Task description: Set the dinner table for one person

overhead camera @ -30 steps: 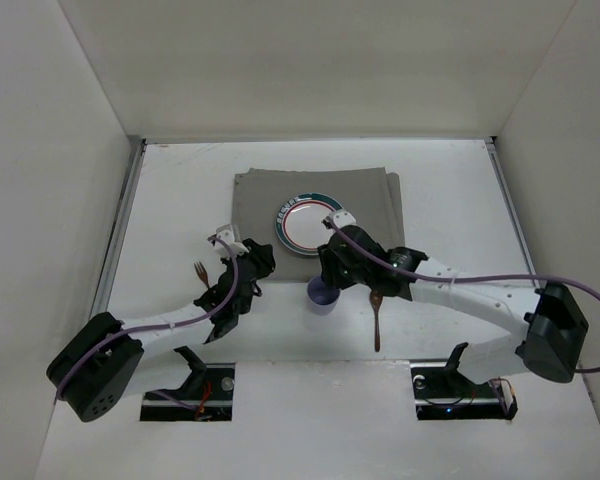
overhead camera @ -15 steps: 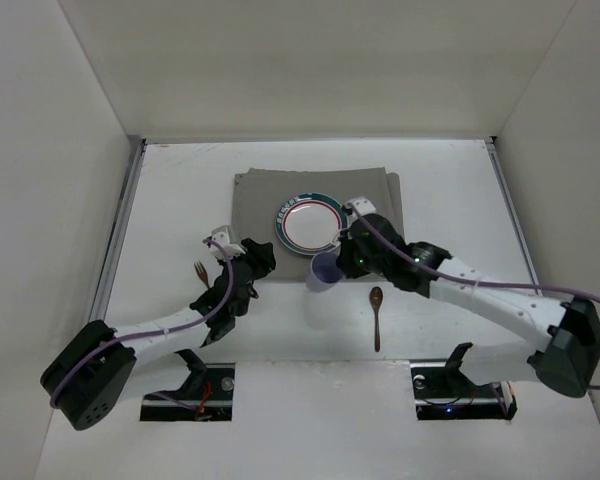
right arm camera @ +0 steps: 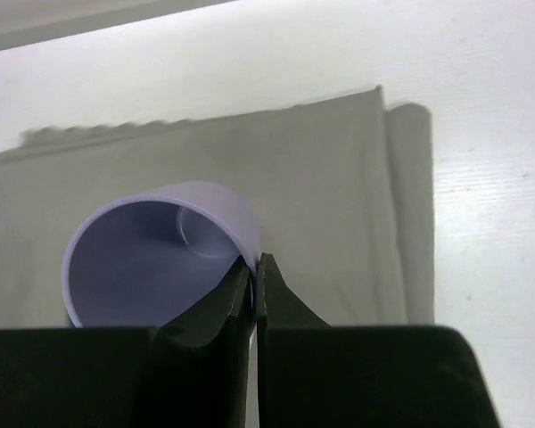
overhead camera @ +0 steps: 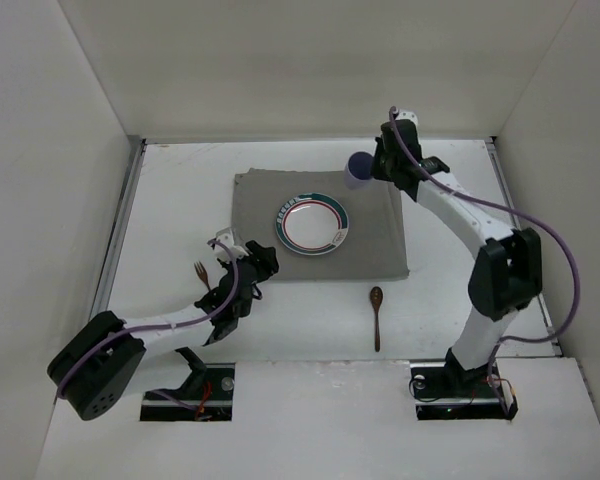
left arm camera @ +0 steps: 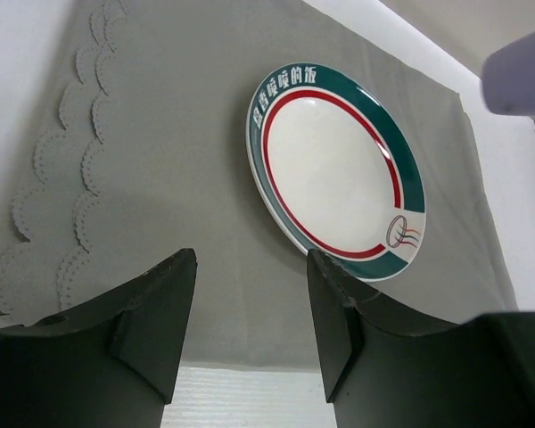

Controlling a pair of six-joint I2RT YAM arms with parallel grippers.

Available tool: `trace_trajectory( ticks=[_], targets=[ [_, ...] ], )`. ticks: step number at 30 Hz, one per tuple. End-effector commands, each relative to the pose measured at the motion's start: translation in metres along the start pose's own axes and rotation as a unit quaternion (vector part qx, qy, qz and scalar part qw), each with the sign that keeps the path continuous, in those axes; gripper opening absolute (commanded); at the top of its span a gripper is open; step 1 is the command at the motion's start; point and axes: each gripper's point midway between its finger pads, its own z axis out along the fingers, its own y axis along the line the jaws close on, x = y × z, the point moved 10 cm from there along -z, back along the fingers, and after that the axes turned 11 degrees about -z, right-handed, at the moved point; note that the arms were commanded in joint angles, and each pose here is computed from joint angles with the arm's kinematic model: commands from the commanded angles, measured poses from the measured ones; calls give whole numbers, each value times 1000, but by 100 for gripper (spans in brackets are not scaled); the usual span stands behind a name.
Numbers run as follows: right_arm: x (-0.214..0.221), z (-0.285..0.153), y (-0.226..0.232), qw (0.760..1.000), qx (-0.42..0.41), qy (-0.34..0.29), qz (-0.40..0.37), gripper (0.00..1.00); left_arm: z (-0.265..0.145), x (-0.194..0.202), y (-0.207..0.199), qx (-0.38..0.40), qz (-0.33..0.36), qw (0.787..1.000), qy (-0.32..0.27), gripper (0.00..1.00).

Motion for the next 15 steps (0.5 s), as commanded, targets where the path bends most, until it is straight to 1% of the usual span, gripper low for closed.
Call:
trace_trajectory(
  ticks=[1,5,15],
  targets=[
    [-13,24,-12,998,56,11,-19,3,2,-2,-7,12,-17,1000,-14,50],
    [-8,51,-20,994,93,43,-37,4,4,2,-6,7,-15,1000,-9,50],
    [19,78,-23,990,100,92,-45,5,5,3,-5,4,-15,1000,-7,51]
  ],
)
